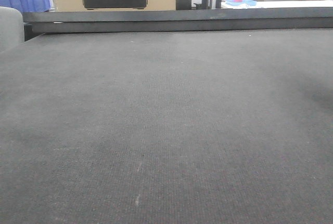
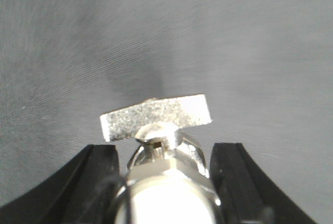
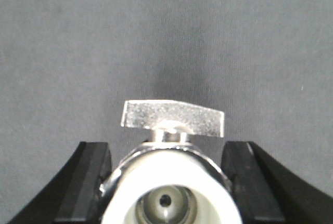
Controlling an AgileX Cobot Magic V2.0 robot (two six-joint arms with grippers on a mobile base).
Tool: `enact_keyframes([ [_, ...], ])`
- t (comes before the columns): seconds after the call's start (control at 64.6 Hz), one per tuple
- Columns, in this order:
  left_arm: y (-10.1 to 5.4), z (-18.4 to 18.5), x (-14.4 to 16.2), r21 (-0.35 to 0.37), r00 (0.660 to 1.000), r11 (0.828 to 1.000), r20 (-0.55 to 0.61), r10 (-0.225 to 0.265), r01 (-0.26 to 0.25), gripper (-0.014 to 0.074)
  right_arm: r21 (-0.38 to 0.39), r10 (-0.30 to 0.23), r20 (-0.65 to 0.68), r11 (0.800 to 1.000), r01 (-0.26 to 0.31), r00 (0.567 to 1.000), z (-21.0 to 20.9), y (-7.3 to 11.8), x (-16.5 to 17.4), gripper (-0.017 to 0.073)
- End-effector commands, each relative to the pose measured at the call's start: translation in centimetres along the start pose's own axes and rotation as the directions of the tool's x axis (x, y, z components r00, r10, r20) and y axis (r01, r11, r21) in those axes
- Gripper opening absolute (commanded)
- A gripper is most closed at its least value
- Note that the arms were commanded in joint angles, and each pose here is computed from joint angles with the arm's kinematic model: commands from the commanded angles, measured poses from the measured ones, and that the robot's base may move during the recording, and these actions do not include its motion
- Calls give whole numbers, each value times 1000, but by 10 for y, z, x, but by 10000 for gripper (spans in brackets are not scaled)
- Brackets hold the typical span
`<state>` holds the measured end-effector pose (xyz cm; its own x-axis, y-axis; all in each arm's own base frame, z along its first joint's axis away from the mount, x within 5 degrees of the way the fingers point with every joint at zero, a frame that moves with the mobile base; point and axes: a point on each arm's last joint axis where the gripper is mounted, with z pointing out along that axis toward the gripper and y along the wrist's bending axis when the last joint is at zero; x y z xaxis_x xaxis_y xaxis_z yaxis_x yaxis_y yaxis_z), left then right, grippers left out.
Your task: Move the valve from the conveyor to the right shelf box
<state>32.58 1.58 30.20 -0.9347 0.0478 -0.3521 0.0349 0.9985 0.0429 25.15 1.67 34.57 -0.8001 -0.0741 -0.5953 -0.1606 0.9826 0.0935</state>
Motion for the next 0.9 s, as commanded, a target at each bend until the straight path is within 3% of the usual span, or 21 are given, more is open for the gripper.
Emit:
enact_keyframes([
  [0.0, -13, -29, 8, 20, 995, 1000, 101, -6, 5, -111, 15, -11, 51, 1000, 10, 999, -6, 0, 1, -153],
  [0.17, -25, -71, 30, 31, 973, 999, 228, 18, -25, -111, 21, -12, 82, 1000, 10, 997, -13, 1, 13, -153],
  [0.372, -25, -123, 58, 29, 925, 999, 379, 17, -30, -111, 28, -19, 135, 999, 15, 991, -31, 6, 34, -153],
  [0.557, -23, -169, 86, 22, 841, 999, 541, 11, -27, -111, 43, -40, 263, 999, 30, 964, -65, 12, 41, -153],
  [0.728, -22, -207, 111, 16, 719, 1000, 695, 5, -22, -111, 67, -63, 428, 997, 37, 902, -98, 17, 47, -153],
  [0.882, -21, -224, 123, 13, 644, 1000, 765, 2, -19, -111, 83, -75, 524, 996, 37, 848, -116, 19, 46, -153],
])
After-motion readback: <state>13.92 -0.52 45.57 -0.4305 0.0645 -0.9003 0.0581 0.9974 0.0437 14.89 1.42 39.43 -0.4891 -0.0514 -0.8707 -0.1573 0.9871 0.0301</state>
